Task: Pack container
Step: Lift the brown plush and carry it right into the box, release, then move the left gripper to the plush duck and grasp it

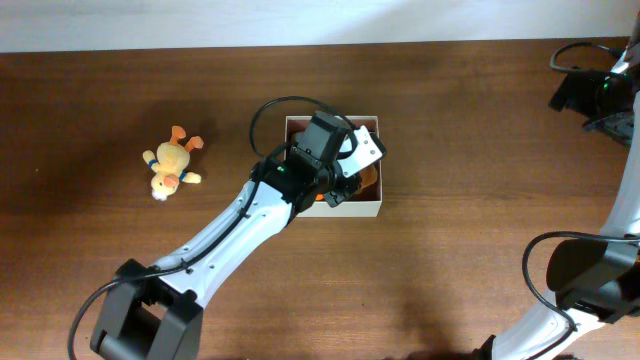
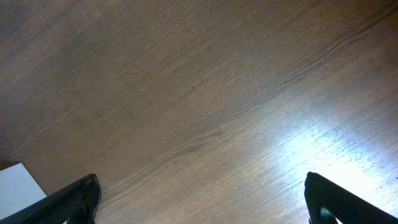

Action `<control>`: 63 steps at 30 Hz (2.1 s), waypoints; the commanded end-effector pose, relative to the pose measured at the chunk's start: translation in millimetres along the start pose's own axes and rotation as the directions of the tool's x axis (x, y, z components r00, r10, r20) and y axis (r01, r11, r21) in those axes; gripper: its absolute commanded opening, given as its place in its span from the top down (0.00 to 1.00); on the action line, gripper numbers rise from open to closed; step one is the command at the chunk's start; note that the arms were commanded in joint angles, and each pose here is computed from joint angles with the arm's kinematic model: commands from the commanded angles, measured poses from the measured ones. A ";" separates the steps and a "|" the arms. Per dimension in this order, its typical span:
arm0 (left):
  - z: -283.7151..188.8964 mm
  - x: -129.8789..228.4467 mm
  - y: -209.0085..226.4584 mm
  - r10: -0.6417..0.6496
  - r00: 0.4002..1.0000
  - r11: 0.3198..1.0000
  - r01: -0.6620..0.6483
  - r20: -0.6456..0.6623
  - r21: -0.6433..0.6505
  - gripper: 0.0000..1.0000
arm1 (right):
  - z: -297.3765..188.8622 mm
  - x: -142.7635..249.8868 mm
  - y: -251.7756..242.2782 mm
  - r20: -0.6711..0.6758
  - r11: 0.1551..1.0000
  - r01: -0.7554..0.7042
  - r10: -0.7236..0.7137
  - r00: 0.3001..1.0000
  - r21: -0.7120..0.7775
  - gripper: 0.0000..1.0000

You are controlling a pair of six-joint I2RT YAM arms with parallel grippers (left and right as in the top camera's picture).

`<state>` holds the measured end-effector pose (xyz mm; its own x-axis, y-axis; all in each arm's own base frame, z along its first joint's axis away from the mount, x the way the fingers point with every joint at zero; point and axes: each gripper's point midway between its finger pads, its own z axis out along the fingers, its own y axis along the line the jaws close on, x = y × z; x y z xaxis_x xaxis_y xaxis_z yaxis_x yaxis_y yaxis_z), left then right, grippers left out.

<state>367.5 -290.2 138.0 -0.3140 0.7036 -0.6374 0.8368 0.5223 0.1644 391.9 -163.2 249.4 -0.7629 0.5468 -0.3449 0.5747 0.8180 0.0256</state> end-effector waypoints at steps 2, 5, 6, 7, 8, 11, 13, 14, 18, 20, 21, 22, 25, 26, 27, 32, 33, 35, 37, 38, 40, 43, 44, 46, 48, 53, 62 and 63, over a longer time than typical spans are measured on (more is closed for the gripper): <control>10.2 -6.1 -9.3 0.027 0.999 0.999 -0.028 0.019 0.037 0.98 | 0.4 -0.7 -1.3 0.001 1.000 -0.012 0.012 1.000 0.002 0.01; 15.1 -3.3 -10.1 0.027 1.000 0.999 -0.027 0.011 0.041 0.98 | 0.4 -0.7 -1.3 0.001 1.000 -0.012 0.012 1.000 0.002 0.01; 16.3 -2.5 -10.4 0.026 1.000 0.999 -0.027 0.008 0.042 0.98 | 0.4 -0.7 -1.3 0.001 1.000 -0.012 0.012 1.000 0.002 0.01; 16.8 -2.5 -10.7 0.026 1.000 0.999 -0.027 0.009 0.043 0.97 | 0.4 -0.7 -1.3 0.001 1.000 -0.012 0.012 1.000 0.002 0.01; 17.2 -2.5 -11.3 0.027 1.000 0.999 -0.027 0.009 0.046 0.84 | 0.4 -0.7 -1.3 0.001 1.000 -0.012 0.012 1.000 0.002 0.01; 17.5 -4.0 -14.4 0.031 0.999 0.998 -0.032 0.012 0.051 0.14 | 0.4 -0.7 -1.3 0.001 1.000 -0.012 0.012 1.000 0.002 0.02; 17.7 -6.4 -16.3 0.036 0.999 0.998 -0.037 0.019 0.052 0.01 | 0.4 -0.7 -1.3 0.001 1.000 -0.012 0.012 1.000 0.002 0.01; 17.8 -7.6 -17.2 0.039 0.999 0.998 -0.040 0.022 0.052 0.01 | 0.4 -0.7 -1.3 0.001 1.000 -0.012 0.012 1.000 0.002 0.01; 17.3 -12.4 -15.6 0.042 0.998 0.998 -0.043 0.041 0.043 0.01 | 0.4 -0.7 -1.3 0.001 1.000 -0.012 0.012 1.000 0.002 0.01; 16.3 -16.8 -13.8 0.040 0.998 0.998 -0.042 0.058 0.035 0.01 | 0.4 -0.6 -1.4 0.000 1.000 -0.012 0.012 1.000 0.002 0.01; 16.1 -19.7 -12.4 0.031 0.997 0.999 -0.033 0.068 0.030 0.01 | 0.4 -0.7 -1.3 0.001 1.000 -0.012 0.012 1.000 0.002 0.01; 14.9 -22.5 -9.7 0.012 0.997 1.000 -0.013 0.075 0.018 0.01 | 0.4 -0.7 -1.3 0.001 1.000 -0.012 0.012 1.000 0.002 0.01; 8.0 -28.4 13.8 -0.095 0.992 0.991 0.102 0.080 -0.085 0.01 | 0.4 -0.7 -1.3 0.001 1.000 -0.012 0.012 1.000 0.002 0.01; 3.3 -29.6 25.1 -0.143 0.986 0.980 0.153 0.086 -0.129 0.01 | 0.4 -0.7 -1.3 0.001 1.000 -0.012 0.012 1.000 0.002 0.01; -4.2 -29.9 39.7 -0.204 0.974 0.959 0.219 0.095 -0.182 0.01 | 0.4 -0.7 -1.3 0.001 1.000 -0.012 0.012 1.000 0.002 0.01; -57.7 -16.7 109.5 -0.495 0.847 0.776 0.532 0.196 -0.338 0.01 | 0.4 -0.7 -1.3 0.001 1.000 -0.012 0.012 1.000 0.002 0.01; -70.7 -9.5 122.5 -0.548 0.807 0.729 0.590 0.220 -0.348 0.01 | 0.4 -0.7 -1.3 0.001 1.000 -0.012 0.012 1.000 0.002 0.01; -103.8 19.6 152.4 -0.641 0.726 0.619 0.681 0.250 -0.391 0.01 | 0.4 -0.7 -1.3 0.001 1.000 -0.012 0.012 1.000 0.002 0.01; -122.8 46.3 170.9 -0.681 0.691 0.560 0.705 0.243 -0.435 0.01 | 0.4 -0.7 -1.3 0.001 1.000 -0.012 0.012 1.000 0.002 0.01; -129.3 59.9 178.9 -0.701 0.673 0.531 0.714 0.238 -0.455 0.01 | 0.4 -0.7 -1.3 0.001 1.000 -0.012 0.012 1.000 0.002 0.01; -137.9 85.1 192.8 -0.739 0.634 0.475 0.731 0.229 -0.490 0.01 | 0.4 -0.6 -1.4 0.000 1.000 -0.012 0.012 1.000 0.002 0.01; -143.6 119.5 208.1 -0.804 0.548 0.377 0.770 0.230 -0.515 0.01 | 0.4 -0.7 -1.3 0.001 1.000 -0.012 0.012 1.000 0.002 0.01; -144.5 129.8 212.4 -0.822 0.519 0.344 0.780 0.234 -0.524 0.01 | 0.4 -0.7 -1.3 0.001 1.000 -0.012 0.012 1.000 0.002 0.01; -146.2 149.5 220.9 -0.855 0.453 0.268 0.801 0.251 -0.535 0.01 | 0.4 -0.7 -1.3 0.001 1.000 -0.012 0.012 1.000 0.002 0.01; -146.1 168.4 228.8 -0.880 0.396 0.203 0.813 0.263 -0.546 0.01 | 0.4 -0.7 -1.4 0.001 1.000 -0.012 0.012 1.000 0.002 0.01; -140.8 202.4 242.8 -0.908 0.328 0.133 0.817 0.262 -0.562 0.01 | 0.4 -0.7 -1.3 0.001 1.000 -0.012 0.012 1.000 0.002 0.01; -111.6 223.5 256.8 -0.896 0.404 0.225 0.771 0.185 -0.596 0.01 | 0.4 -0.7 -1.3 0.001 1.000 -0.012 0.012 1.000 0.002 0.01; -107.0 227.0 256.5 -0.892 0.423 0.252 0.756 0.158 -0.604 0.01 | 0.4 -0.7 -1.3 0.001 1.000 -0.012 0.012 1.000 0.002 0.01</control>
<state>458.0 56.2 129.5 -0.7710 -0.3115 -0.5555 -0.3596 0.9328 -0.0241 391.8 -163.2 249.3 -0.7628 0.5471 -0.3446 0.5750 0.8178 0.0257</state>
